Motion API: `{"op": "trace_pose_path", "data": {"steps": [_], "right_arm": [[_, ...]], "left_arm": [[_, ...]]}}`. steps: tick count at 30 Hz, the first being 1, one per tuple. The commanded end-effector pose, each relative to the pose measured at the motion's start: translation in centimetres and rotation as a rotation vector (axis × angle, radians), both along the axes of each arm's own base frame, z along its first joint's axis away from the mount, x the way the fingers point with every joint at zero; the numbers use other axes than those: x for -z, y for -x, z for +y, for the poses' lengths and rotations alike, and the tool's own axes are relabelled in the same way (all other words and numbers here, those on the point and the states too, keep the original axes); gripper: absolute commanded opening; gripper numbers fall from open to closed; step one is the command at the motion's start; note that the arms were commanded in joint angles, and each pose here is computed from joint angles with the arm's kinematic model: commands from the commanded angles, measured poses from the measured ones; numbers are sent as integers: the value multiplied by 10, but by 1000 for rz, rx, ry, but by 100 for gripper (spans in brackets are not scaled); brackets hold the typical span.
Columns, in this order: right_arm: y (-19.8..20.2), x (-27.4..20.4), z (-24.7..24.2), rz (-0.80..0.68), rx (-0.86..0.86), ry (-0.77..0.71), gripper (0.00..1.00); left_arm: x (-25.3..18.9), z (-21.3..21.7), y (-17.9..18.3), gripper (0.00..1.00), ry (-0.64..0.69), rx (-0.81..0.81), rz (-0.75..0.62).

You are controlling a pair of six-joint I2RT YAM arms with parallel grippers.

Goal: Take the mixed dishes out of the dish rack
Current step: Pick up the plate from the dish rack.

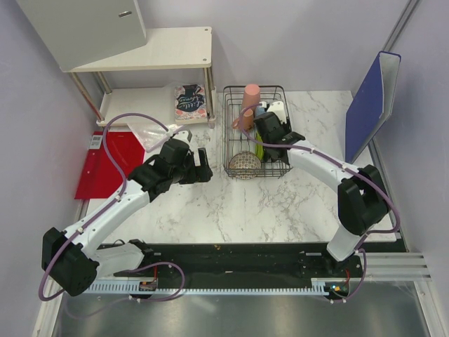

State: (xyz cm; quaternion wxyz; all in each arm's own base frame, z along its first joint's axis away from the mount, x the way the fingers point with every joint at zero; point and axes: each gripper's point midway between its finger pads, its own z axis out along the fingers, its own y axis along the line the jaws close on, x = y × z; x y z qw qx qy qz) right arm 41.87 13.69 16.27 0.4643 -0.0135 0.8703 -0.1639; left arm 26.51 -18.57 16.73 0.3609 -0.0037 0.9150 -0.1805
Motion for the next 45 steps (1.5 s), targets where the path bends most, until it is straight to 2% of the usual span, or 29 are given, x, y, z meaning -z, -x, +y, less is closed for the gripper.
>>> {"op": "trace_pose_path", "data": {"steps": [1,8,18,21,22,24,25,34,45], "right_arm": [[-6,0,-6,-73,62,-5,48],[-11,17,-6,-102,84,-7,45],[-7,41,-4,-123,116,-84,36],[-4,41,-6,-136,125,-98,24],[-2,42,-8,-138,129,-98,16],[0,40,-12,-151,140,-96,8],[1,38,-12,-156,140,-97,0],[16,1,-17,-245,155,-98,0],[58,-96,0,-380,90,-191,0]], "left_arm": [[-3,-5,-3,95,35,-14,-16],[-2,-4,-3,95,31,-21,-17],[0,-2,-3,94,26,-30,-13],[1,-2,-3,94,28,-30,-11],[2,-2,-2,94,27,-32,-6],[3,-3,-3,94,28,-31,-4],[4,-3,-2,94,28,-30,0],[5,-3,-3,94,27,-39,2],[0,0,-6,94,18,-53,-16]]}}
